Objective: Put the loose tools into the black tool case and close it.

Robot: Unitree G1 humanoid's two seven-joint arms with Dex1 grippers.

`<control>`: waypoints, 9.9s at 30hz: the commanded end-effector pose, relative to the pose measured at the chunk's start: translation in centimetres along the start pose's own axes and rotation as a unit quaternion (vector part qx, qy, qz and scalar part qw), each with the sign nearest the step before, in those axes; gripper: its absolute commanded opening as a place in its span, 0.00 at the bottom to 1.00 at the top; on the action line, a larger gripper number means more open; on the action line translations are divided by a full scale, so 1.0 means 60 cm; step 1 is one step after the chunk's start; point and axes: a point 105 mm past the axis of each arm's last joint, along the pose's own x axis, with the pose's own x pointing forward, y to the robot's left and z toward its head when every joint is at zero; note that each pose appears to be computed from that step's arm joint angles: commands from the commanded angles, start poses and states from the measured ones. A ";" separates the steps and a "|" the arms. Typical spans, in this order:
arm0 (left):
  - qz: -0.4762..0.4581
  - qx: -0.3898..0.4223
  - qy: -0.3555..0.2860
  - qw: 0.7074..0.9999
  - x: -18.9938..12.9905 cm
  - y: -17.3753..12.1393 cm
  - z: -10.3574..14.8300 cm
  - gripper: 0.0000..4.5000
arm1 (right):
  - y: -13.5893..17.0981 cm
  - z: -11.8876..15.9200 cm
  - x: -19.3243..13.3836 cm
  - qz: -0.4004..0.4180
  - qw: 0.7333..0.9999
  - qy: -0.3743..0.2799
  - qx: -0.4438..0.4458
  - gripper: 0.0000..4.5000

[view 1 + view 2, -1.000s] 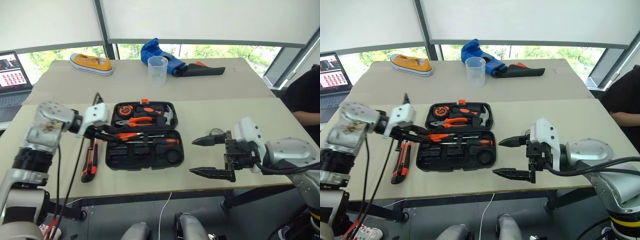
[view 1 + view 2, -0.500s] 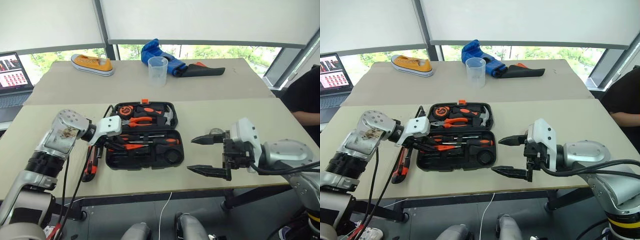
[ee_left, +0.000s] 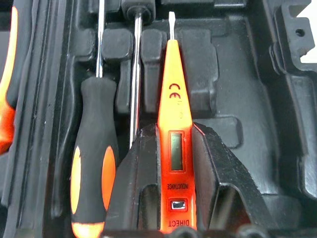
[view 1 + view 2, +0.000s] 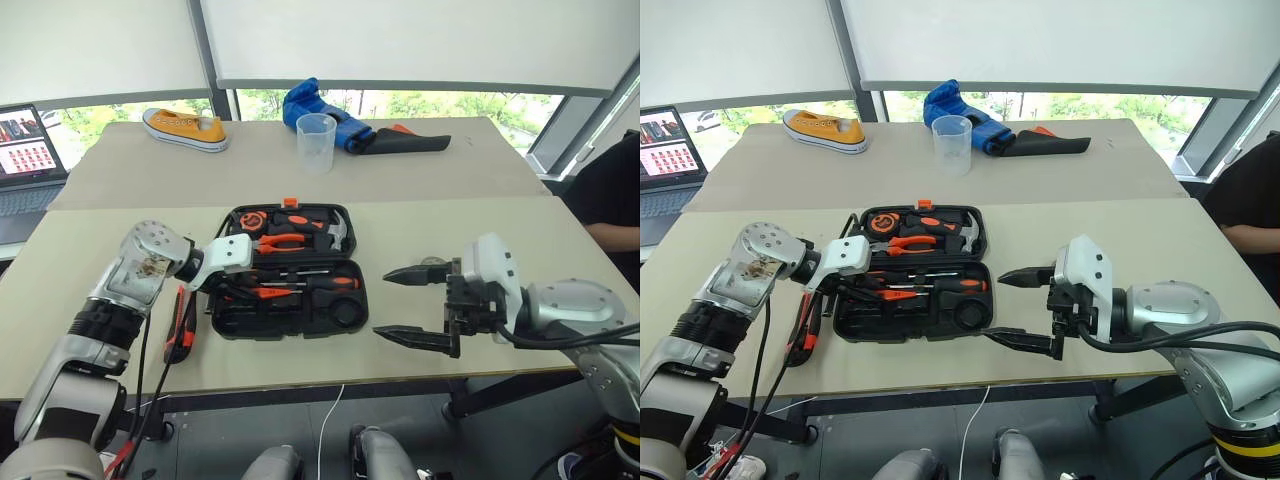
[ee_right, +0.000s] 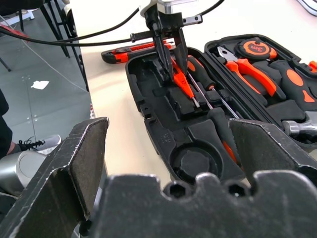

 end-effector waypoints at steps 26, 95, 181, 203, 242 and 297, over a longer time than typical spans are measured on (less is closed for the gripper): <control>0.047 -0.004 -0.120 0.992 -0.057 -0.003 0.022 0.23 | 0.004 0.010 0.002 0.003 1.000 -0.019 -0.018 1.00; 0.095 -0.040 -0.102 0.989 -0.032 -0.005 -0.048 0.02 | -0.010 0.004 0.003 -0.007 1.000 -0.023 0.004 1.00; -0.078 0.006 -0.012 0.997 -0.026 -0.056 0.034 0.34 | 0.028 0.004 0.026 0.040 0.999 -0.023 -0.029 1.00; -0.028 -0.029 -0.075 0.996 -0.044 -0.034 0.036 0.99 | 0.024 0.004 0.023 0.024 0.999 -0.025 -0.029 1.00; -0.083 0.010 0.003 0.997 0.027 -0.073 -0.038 0.01 | 0.016 0.010 0.024 0.023 0.999 -0.026 -0.033 1.00; -0.088 0.070 -0.019 0.993 0.061 -0.089 -0.023 0.01 | 0.007 0.005 0.025 0.018 0.999 -0.018 -0.024 1.00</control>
